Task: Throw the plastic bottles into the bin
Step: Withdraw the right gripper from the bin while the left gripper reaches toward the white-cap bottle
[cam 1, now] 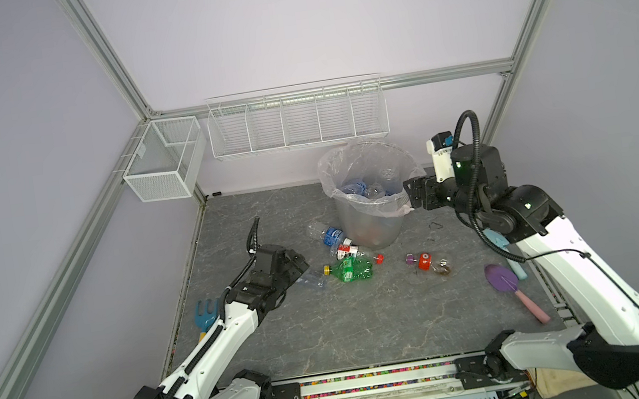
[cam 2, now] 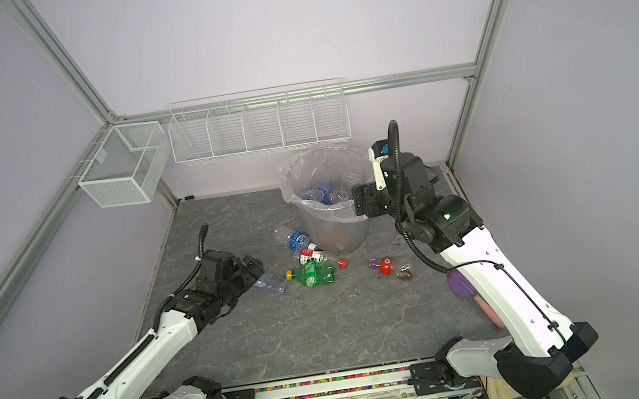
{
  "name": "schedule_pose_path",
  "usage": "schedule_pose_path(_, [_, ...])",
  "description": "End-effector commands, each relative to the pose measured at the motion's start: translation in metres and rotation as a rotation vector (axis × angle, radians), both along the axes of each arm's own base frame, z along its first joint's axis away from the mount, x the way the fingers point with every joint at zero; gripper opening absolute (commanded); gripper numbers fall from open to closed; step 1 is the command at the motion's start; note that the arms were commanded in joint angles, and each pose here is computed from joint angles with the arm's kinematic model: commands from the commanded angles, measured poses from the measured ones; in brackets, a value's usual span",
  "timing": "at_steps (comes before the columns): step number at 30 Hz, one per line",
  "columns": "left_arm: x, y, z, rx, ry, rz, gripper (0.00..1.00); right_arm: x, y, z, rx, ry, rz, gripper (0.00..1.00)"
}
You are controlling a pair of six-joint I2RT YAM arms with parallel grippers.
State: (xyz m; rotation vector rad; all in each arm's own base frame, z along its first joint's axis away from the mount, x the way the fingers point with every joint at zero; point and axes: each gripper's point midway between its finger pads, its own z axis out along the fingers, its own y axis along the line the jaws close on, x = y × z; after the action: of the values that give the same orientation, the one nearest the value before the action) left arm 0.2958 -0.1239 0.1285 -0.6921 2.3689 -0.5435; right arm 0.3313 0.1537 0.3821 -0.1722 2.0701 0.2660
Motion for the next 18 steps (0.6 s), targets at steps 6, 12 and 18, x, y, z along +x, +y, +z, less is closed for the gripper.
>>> schedule_pose_path(6, [0.007, 0.000, -0.024, -0.043, 0.150, 0.135, 0.99, -0.009, -0.021, -0.017, 0.030, 0.033, -0.064, 0.88])
schedule_pose_path(12, [0.011, -0.004, -0.033, -0.034, 0.233, 0.167, 0.99, -0.012, -0.030, -0.026, 0.030, 0.052, -0.082, 0.88])
schedule_pose_path(18, [0.015, -0.004, -0.037, -0.035, 0.257, 0.200, 0.99, -0.015, -0.039, -0.032, 0.031, 0.064, -0.104, 0.88])
